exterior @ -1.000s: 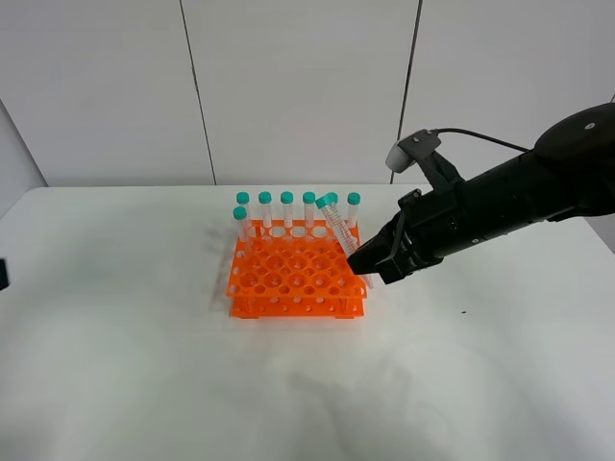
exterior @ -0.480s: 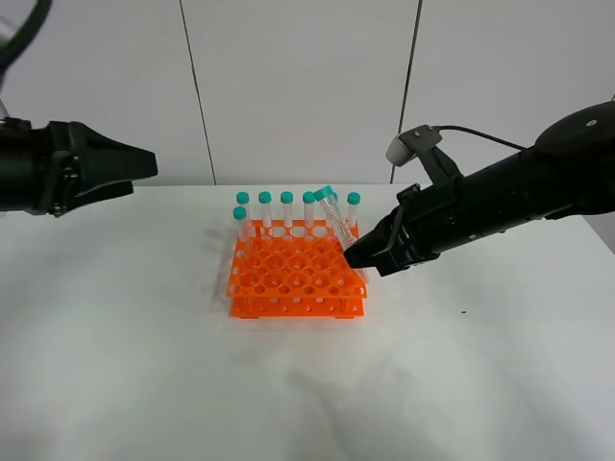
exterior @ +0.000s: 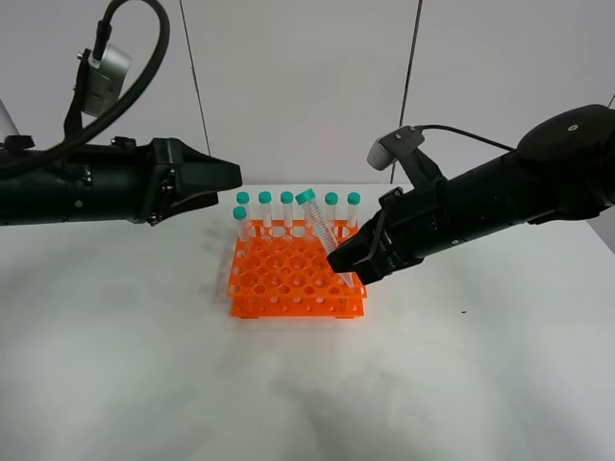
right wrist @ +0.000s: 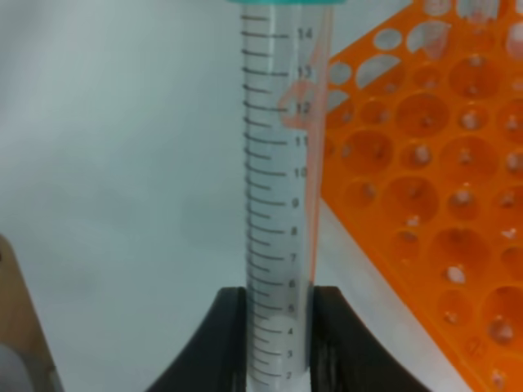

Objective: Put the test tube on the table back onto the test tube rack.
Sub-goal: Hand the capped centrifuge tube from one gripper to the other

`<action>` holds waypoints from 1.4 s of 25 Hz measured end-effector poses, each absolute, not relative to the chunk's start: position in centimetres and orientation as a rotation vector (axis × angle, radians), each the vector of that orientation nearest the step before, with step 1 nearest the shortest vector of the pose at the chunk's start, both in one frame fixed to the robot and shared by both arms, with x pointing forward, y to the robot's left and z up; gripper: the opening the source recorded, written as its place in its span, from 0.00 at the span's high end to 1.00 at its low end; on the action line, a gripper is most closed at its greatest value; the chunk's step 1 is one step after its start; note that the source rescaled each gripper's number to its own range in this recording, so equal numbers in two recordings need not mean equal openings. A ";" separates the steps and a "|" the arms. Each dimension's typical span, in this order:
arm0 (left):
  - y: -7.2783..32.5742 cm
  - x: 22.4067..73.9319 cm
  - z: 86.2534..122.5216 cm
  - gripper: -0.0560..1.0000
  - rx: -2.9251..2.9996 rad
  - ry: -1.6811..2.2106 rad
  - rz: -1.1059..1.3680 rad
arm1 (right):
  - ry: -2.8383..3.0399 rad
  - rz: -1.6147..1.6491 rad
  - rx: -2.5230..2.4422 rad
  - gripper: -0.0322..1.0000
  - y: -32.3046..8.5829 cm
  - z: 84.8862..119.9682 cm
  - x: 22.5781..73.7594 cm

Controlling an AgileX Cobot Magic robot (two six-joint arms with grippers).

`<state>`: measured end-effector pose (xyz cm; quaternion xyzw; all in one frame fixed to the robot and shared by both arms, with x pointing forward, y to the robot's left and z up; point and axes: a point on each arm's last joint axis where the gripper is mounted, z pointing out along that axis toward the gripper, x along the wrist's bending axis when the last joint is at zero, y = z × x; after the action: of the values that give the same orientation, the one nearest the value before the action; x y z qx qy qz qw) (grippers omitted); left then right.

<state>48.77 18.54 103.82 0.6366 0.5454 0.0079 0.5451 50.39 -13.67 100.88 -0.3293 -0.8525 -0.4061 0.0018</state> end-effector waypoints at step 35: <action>11.3 50.4 101.5 0.19 1.634 1.217 -0.093 | -2.609 -1.227 -0.990 0.96 -13.3 100.9 49.6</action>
<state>50.36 11.35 101.55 0.6826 0.5085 -0.0389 0.5234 49.56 -13.26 100.86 -0.3245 -0.8549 -0.4022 0.0467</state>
